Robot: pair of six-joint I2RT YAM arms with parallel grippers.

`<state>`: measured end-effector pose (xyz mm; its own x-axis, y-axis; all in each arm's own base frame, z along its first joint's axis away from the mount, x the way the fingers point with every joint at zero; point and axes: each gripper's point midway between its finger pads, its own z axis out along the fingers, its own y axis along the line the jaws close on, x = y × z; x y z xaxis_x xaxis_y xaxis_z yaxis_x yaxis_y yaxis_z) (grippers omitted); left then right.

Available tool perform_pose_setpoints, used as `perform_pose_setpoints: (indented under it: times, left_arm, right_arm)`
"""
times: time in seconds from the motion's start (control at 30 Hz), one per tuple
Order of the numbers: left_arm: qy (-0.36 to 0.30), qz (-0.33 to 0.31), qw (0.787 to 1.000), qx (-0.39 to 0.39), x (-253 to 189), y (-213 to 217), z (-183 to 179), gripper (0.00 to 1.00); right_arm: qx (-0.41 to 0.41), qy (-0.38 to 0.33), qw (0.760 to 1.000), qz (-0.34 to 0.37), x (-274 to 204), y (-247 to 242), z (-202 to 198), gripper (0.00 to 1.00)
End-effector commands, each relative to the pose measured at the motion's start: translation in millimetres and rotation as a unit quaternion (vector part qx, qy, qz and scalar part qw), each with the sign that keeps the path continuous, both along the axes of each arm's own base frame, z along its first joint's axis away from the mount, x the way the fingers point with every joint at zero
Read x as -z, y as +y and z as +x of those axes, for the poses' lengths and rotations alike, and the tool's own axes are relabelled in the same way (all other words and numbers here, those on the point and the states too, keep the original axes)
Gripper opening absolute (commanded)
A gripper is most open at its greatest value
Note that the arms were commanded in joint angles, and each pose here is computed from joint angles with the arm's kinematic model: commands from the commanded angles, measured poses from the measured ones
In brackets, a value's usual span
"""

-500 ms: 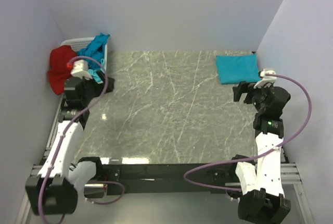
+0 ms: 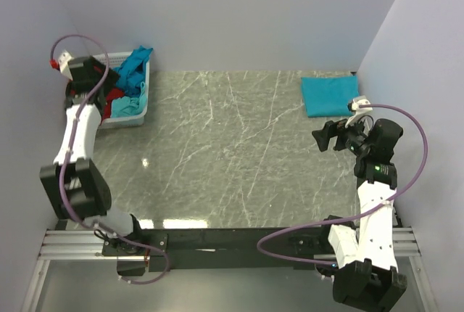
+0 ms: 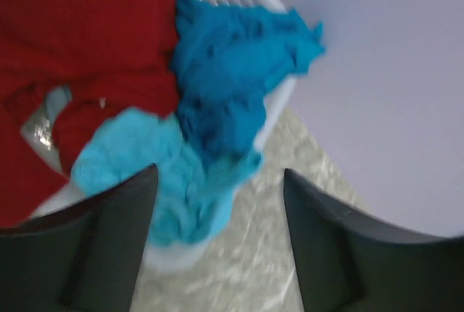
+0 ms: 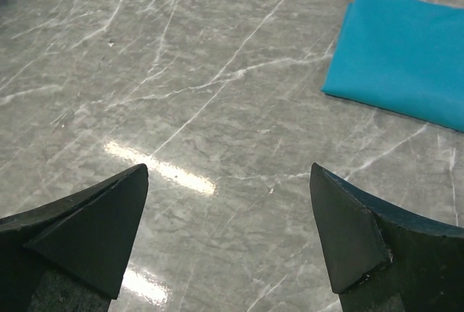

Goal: Fold and stack the t-shirts
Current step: Grab the tshirt from the pile

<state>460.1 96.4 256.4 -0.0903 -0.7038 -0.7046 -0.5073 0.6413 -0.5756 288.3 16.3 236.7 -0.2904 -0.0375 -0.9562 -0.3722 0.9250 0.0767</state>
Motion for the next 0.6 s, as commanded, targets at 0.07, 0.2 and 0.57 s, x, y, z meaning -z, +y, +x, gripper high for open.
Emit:
perform_pose_setpoints:
  times: [0.07, 0.2, 0.57]
  left_arm:
    - [0.079, 0.023, 0.997, -0.016, 24.0, 21.8, 33.2, 0.54]
    - [0.075, 0.046, 0.987, 0.136, 30.7, -5.5, 81.4, 0.56]
    - [0.14, 0.154, 0.956, 0.209, 59.9, -2.9, 130.6, 0.58]
  right_arm:
    - [-0.01, -0.038, 0.999, -0.009, -27.5, 2.8, -1.9, 0.98]
    - [-0.012, -0.037, 0.999, -0.007, -27.7, 3.8, -2.3, 0.97]
    - [-0.014, -0.036, 0.999, -0.005, -27.0, 4.4, -1.7, 0.97]
